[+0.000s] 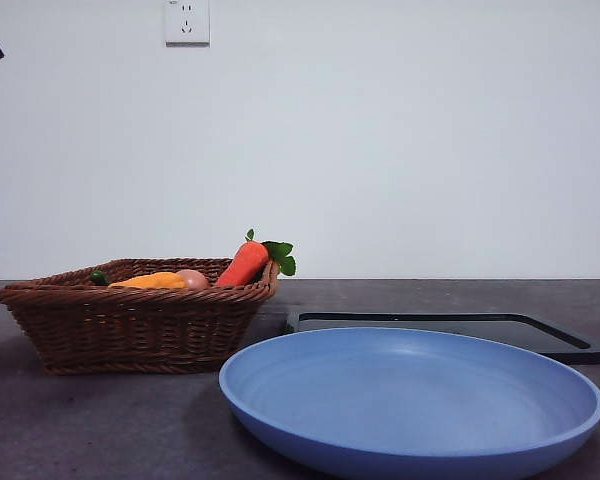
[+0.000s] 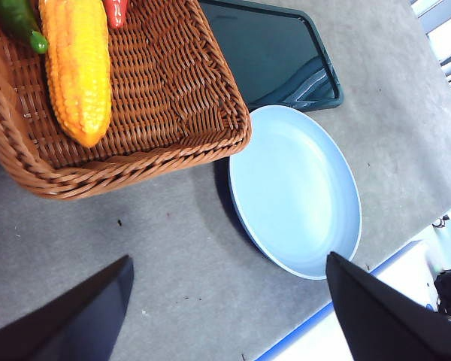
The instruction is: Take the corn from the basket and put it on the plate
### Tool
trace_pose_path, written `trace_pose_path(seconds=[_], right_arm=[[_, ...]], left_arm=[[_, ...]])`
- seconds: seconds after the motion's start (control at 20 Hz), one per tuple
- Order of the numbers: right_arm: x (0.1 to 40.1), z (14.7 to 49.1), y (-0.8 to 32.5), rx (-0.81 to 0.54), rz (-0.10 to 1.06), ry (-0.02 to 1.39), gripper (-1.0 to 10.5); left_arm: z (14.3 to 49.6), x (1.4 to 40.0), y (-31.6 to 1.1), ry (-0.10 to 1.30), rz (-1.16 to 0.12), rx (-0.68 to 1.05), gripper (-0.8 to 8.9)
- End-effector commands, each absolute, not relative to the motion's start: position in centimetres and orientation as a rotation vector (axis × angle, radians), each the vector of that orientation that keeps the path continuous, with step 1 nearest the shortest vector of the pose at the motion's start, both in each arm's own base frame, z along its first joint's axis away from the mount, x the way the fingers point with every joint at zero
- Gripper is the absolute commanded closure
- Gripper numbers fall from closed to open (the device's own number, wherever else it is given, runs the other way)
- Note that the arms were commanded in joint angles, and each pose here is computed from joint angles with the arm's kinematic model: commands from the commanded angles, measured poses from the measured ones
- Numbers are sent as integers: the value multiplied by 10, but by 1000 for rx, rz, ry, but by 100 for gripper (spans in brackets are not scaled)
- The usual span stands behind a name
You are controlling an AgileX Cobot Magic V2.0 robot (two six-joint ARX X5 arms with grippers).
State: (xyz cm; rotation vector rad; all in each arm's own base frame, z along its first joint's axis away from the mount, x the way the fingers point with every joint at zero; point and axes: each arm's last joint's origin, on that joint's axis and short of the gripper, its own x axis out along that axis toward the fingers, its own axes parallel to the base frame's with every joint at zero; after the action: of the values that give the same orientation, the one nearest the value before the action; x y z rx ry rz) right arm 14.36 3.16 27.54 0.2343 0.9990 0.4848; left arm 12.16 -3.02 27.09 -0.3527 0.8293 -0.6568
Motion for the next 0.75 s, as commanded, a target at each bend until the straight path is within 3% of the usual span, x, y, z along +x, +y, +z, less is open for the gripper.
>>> trace_pose_path(seconds=[0.05,0.75], right_arm=[[157,274,38,227,509,1012,624],[232,193,91,94,571,1253,668]], left_arm=[[276,123,-31,810,-668,-347,397],[276,123,-31,806,-668,-345,397]])
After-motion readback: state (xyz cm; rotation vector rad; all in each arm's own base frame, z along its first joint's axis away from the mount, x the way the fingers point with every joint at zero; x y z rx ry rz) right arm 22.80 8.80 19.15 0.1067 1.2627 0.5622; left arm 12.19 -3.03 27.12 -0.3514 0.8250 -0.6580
